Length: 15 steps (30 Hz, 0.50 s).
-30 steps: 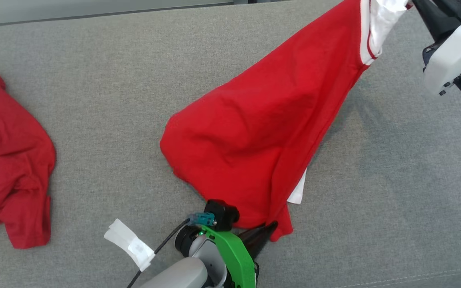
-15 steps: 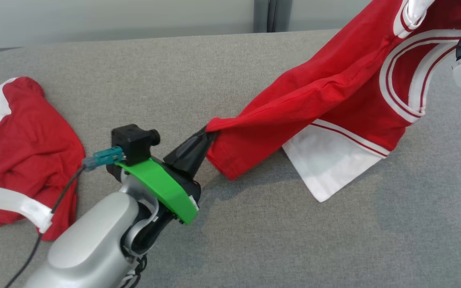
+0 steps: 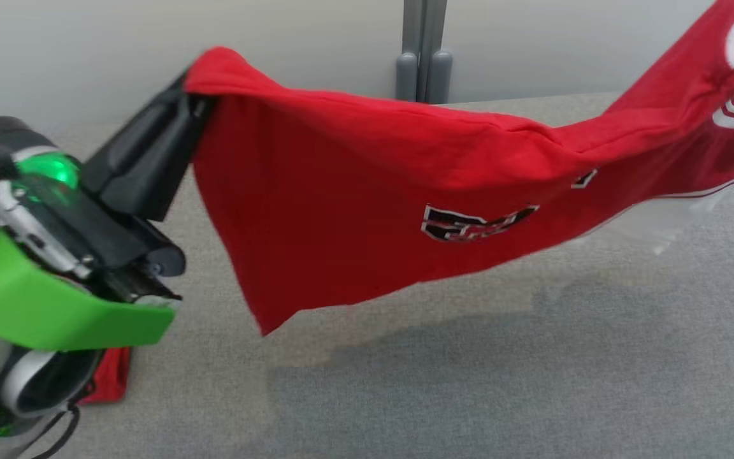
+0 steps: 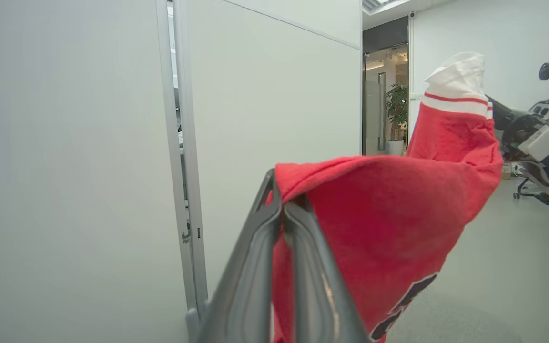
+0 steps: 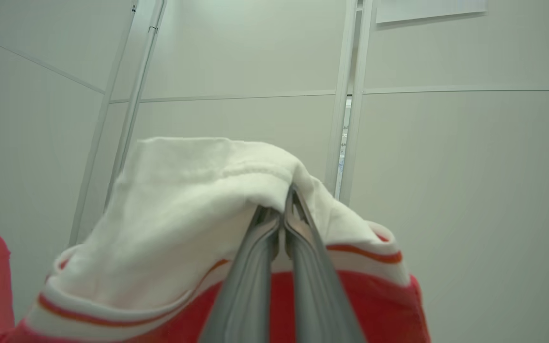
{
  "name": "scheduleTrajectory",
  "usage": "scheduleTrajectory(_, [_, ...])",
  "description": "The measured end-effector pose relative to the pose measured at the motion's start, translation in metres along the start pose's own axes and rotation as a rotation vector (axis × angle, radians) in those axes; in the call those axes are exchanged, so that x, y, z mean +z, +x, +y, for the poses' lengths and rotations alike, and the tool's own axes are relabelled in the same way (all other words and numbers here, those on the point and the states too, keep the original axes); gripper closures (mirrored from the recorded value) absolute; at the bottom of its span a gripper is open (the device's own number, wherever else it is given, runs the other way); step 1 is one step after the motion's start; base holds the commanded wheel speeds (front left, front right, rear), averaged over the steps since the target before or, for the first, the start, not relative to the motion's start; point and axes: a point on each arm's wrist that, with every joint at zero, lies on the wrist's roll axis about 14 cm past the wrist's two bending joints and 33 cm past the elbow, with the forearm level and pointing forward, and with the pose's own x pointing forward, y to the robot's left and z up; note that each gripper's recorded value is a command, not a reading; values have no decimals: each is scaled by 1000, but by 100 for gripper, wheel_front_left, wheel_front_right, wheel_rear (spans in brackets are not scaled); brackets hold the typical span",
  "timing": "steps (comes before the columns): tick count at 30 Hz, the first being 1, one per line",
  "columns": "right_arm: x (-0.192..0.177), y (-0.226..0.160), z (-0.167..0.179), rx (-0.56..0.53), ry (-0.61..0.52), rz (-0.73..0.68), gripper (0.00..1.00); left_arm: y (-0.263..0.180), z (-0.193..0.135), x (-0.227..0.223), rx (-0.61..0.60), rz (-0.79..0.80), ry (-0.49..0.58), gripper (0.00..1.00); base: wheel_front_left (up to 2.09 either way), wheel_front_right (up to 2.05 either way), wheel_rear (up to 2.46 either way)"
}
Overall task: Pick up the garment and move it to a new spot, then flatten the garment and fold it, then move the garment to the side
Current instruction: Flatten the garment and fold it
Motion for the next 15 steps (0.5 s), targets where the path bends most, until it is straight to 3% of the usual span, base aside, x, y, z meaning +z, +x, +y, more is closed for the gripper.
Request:
scheduleTrajectory(3, [38,-13,-2,-15,8,-62,100,3,-1,44,14,-83,47,100,0,0,0])
scheduleTrajectory(7, [26,-25,-8,-38,54,26,100,6,0,61,-4,-95,1,100,0,0,0])
scheduleTrajectory(10, [-3,-30,-7,-48,157,127,100,10,14,43,13,-23,-110,100,0,0,0])
scheduleTrajectory(15, [-94,-37,30,48,359,415,100,6,78,-33,187,223,-261,100,0,0,0])
